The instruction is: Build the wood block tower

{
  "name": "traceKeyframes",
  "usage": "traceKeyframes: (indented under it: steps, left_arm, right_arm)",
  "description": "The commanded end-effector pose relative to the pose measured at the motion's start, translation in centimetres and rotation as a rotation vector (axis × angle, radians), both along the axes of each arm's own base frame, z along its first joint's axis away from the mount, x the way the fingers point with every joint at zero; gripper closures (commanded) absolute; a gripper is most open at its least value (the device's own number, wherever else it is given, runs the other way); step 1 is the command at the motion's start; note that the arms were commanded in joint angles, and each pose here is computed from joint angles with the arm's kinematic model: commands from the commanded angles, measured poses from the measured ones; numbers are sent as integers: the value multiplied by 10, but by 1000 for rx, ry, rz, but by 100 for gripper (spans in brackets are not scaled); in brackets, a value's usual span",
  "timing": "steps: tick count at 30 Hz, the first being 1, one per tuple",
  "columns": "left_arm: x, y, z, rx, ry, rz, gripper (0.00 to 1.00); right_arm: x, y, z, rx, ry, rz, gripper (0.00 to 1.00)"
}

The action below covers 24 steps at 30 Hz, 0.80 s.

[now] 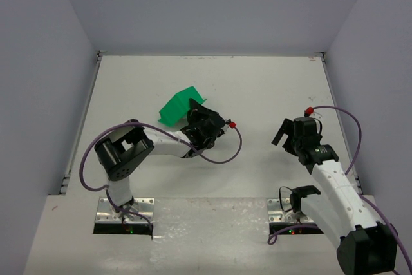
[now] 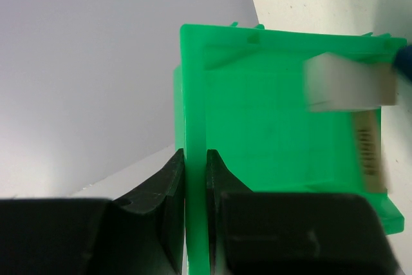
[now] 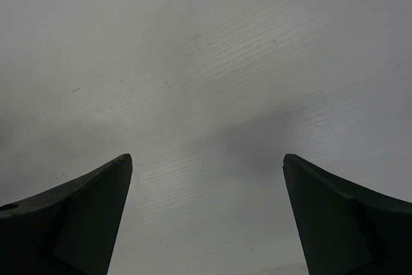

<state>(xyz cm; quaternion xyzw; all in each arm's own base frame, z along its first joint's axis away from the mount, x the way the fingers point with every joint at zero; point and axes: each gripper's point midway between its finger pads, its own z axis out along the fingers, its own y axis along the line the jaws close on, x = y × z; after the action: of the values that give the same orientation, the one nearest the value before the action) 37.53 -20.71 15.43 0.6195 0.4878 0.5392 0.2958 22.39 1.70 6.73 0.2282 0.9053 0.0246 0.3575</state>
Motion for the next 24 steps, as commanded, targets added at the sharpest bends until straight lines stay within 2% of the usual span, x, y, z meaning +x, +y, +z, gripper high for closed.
traceKeyframes:
  steps: [1, 8, 14, 16, 19, 21, 24]
  left_arm:
    - [-2, -7, -7, -9, 10, -4, 100]
    - [-6, -12, -9, -12, 14, -19, 100]
    - [2, -11, 12, -104, -19, 12, 100]
    - [12, -5, 35, -174, -66, 41, 100]
    - [37, 25, 84, -330, -176, 147, 100]
    - [52, 48, 101, -411, -220, 209, 100]
    - [73, 85, 149, -609, -351, 286, 100]
  right_arm:
    - [8, -4, 12, -10, -41, -25, 1]
    - [7, -5, 12, -12, -44, -29, 1]
    - [7, -5, 13, -15, -47, -29, 1]
    - [7, -6, 14, -19, -48, -28, 1]
    - [7, -7, 17, -25, -49, -27, 1]
    - [7, -8, 16, -28, -47, -29, 1]
    - [7, -9, 17, -35, -55, -35, 1]
